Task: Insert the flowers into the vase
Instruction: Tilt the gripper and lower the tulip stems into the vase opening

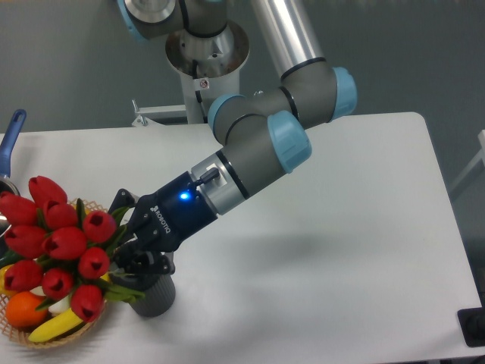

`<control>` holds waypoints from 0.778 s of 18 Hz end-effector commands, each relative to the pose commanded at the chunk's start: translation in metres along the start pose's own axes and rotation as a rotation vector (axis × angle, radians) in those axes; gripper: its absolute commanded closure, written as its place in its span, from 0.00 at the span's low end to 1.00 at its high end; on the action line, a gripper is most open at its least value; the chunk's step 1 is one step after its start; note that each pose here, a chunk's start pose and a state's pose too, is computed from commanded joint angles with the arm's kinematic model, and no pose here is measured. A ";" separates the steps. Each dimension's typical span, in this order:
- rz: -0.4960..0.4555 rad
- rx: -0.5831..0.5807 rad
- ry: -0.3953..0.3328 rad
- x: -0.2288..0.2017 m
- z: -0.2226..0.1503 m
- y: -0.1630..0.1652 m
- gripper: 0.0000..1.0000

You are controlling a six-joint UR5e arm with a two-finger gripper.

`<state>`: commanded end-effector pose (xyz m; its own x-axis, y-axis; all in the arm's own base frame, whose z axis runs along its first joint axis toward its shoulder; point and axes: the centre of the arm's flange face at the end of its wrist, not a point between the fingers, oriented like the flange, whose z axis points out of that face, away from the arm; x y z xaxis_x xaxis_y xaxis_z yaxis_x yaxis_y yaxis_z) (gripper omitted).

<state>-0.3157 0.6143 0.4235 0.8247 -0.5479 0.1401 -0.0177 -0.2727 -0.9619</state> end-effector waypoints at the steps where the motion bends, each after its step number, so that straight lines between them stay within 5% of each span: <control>1: 0.000 0.000 0.000 0.001 0.000 0.000 0.97; 14: 0.072 -0.018 0.020 0.020 0.004 0.051 0.96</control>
<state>-0.2980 0.5922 0.3761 0.8098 -0.5819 0.0757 -0.0867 -0.2462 -0.9653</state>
